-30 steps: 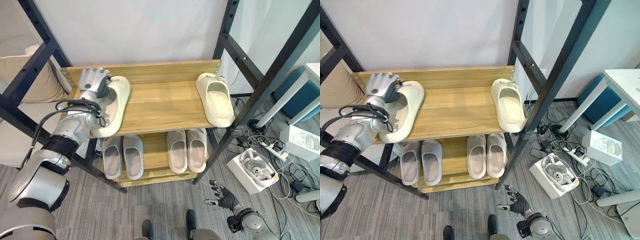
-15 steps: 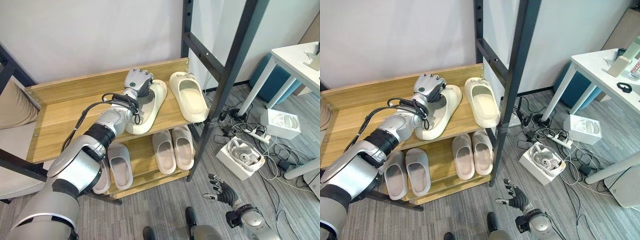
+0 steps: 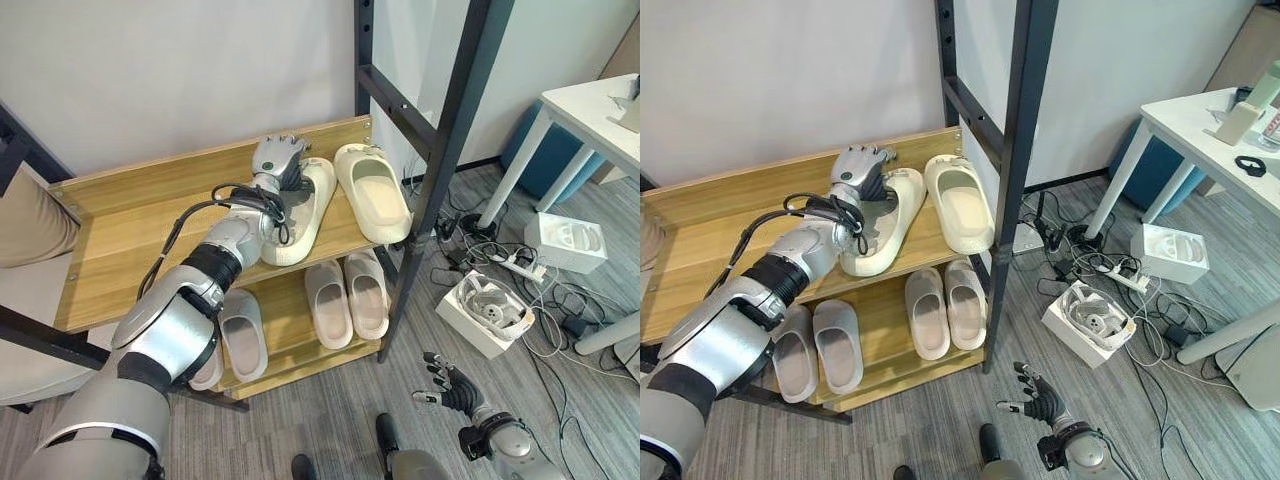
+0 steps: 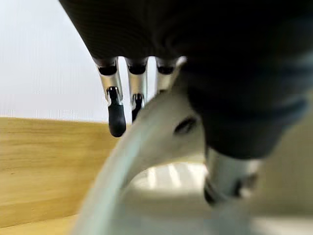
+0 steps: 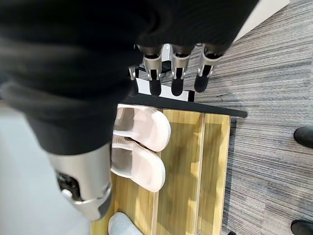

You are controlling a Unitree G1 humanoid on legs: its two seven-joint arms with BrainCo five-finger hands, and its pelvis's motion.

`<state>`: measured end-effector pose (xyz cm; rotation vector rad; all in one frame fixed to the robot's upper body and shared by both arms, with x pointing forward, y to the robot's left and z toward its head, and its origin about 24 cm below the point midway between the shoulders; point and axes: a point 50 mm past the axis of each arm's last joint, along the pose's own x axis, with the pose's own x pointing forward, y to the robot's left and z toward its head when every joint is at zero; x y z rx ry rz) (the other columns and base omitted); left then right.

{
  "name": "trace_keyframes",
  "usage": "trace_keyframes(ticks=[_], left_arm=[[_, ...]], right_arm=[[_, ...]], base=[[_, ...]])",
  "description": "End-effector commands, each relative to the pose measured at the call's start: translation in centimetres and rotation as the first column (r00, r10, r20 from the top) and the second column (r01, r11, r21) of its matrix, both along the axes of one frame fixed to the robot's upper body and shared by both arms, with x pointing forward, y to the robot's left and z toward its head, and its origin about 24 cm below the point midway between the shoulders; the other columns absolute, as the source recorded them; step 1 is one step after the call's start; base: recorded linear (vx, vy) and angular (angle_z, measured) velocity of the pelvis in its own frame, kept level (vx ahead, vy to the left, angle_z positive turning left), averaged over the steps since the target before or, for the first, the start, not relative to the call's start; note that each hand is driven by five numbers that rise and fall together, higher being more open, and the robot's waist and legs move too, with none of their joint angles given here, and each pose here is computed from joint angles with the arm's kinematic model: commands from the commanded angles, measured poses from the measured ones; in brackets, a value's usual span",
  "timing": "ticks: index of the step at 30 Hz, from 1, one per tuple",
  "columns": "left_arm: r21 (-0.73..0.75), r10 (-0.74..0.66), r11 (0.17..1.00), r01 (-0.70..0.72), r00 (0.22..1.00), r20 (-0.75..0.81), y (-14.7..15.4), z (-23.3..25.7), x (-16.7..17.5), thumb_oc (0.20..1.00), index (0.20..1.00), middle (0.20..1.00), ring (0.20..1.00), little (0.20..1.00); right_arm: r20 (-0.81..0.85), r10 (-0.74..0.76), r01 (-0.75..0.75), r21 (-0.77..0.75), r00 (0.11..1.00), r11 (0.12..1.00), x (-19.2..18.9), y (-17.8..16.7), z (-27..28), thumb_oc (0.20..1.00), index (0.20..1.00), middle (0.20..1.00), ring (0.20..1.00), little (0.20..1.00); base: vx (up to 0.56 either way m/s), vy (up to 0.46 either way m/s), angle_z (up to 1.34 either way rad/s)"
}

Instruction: Arrange the slippers neatly on the shoe rack.

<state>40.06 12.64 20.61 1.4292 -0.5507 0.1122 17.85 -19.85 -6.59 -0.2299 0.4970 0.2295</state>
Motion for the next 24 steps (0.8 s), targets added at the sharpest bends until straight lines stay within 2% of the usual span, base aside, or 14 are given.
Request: trace_keyframes(ticks=[1, 9, 11, 13, 14, 15, 17, 18, 19, 21, 22, 24], left_arm=[[-0.117, 0.013, 0.993, 0.005, 0.987, 0.159, 0.7, 4.5, -0.1, 1.0, 1.0, 1.0, 1.0, 1.0], [-0.198, -0.093, 0.968, 0.153, 0.955, 0.283, 2.0, 4.7, -3.9, 1.0, 1.0, 1.0, 1.0, 1.0], [-0.321, -0.147, 0.92, 0.226, 0.957, 0.251, 2.6, 3.0, -5.2, 1.0, 1.0, 1.0, 1.0, 1.0], [-0.377, -0.163, 0.894, 0.242, 0.96, 0.229, 2.9, 2.2, -5.7, 1.0, 1.0, 1.0, 1.0, 1.0], [-0.518, -0.228, 0.808, 0.28, 0.96, 0.162, 3.1, 0.3, -6.4, 1.0, 1.0, 1.0, 1.0, 1.0], [-0.52, -0.227, 0.808, 0.278, 0.961, 0.16, 3.2, 0.2, -6.5, 1.0, 1.0, 1.0, 1.0, 1.0], [-0.671, -0.319, 0.68, 0.295, 0.943, 0.091, 2.9, -1.6, -7.0, 1.0, 1.0, 1.0, 1.0, 1.0], [-0.805, -0.418, 0.526, 0.276, 0.908, 0.038, 2.4, -3.5, -7.4, 1.0, 1.0, 1.0, 1.0, 1.0], [-0.806, -0.42, 0.524, 0.275, 0.907, 0.037, 2.5, -3.5, -7.4, 1.0, 1.0, 1.0, 1.0, 1.0], [-0.916, -0.522, 0.343, 0.21, 0.853, 0.0, 1.8, -5.6, -7.9, 1.0, 1.0, 1.0, 1.0, 1.0], [-0.972, -0.616, 0.183, 0.148, 0.788, 0.004, 0.6, -6.8, -8.4, 1.0, 1.0, 1.0, 1.0, 1.0], [-0.972, -0.617, 0.182, 0.148, 0.787, 0.004, 0.6, -6.8, -8.4, 1.0, 1.0, 1.0, 1.0, 1.0]], right_arm=[[0.093, -0.008, 0.003, 0.059, 0.996, 0.998, 1.1, 1.2, 1.2, 1.0, 1.0, 1.0, 1.0, 1.0], [0.074, -0.018, 0.013, 0.071, 0.997, 0.997, 0.9, 1.6, 0.7, 1.0, 1.0, 1.0, 1.0, 1.0], [0.067, -0.027, 0.022, 0.074, 0.997, 0.997, 0.9, 1.7, 0.6, 1.0, 1.0, 1.0, 1.0, 1.0], [0.062, -0.029, 0.024, 0.073, 0.998, 0.997, 0.8, 1.7, 0.5, 1.0, 1.0, 1.0, 1.0, 1.0], [0.053, -0.046, 0.042, 0.071, 0.998, 0.997, 0.8, 1.6, 0.3, 1.0, 1.0, 1.0, 1.0, 1.0], [0.051, -0.044, 0.041, 0.07, 0.998, 0.997, 0.7, 1.6, 0.3, 1.0, 1.0, 1.0, 1.0, 1.0], [0.041, -0.054, 0.051, 0.069, 0.998, 0.996, 0.7, 1.6, 0.1, 1.0, 1.0, 1.0, 1.0, 1.0], [0.036, -0.056, 0.054, 0.068, 0.998, 0.996, 0.8, 1.6, 0.1, 1.0, 1.0, 1.0, 1.0, 1.0], [0.035, -0.056, 0.054, 0.068, 0.998, 0.996, 0.8, 1.6, 0.1, 1.0, 1.0, 1.0, 1.0, 1.0], [0.034, -0.055, 0.053, 0.06, 0.998, 0.997, 1.0, 1.6, 0.2, 1.0, 1.0, 1.0, 1.0, 1.0], [0.036, -0.05, 0.048, 0.052, 0.998, 0.998, 1.3, 1.6, 0.3, 1.0, 1.0, 1.0, 1.0, 1.0], [0.035, -0.05, 0.048, 0.052, 0.998, 0.998, 1.2, 1.6, 0.3, 1.0, 1.0, 1.0, 1.0, 1.0]], base=[[0.0, -0.008, 0.2], [-0.01, 0.006, 0.19], [-0.02, 0.007, 0.15], [-0.01, 0.007, 0.04], [-0.01, 0.013, 0.12], [-0.01, 0.017, 0.11], [-0.01, 0.021, 0.09], [-0.01, 0.022, 0.11], [-0.02, 0.022, 0.09], [-0.02, 0.017, 0.03], [0.0, 0.0, 0.0], [0.0, 0.0, 0.0]])
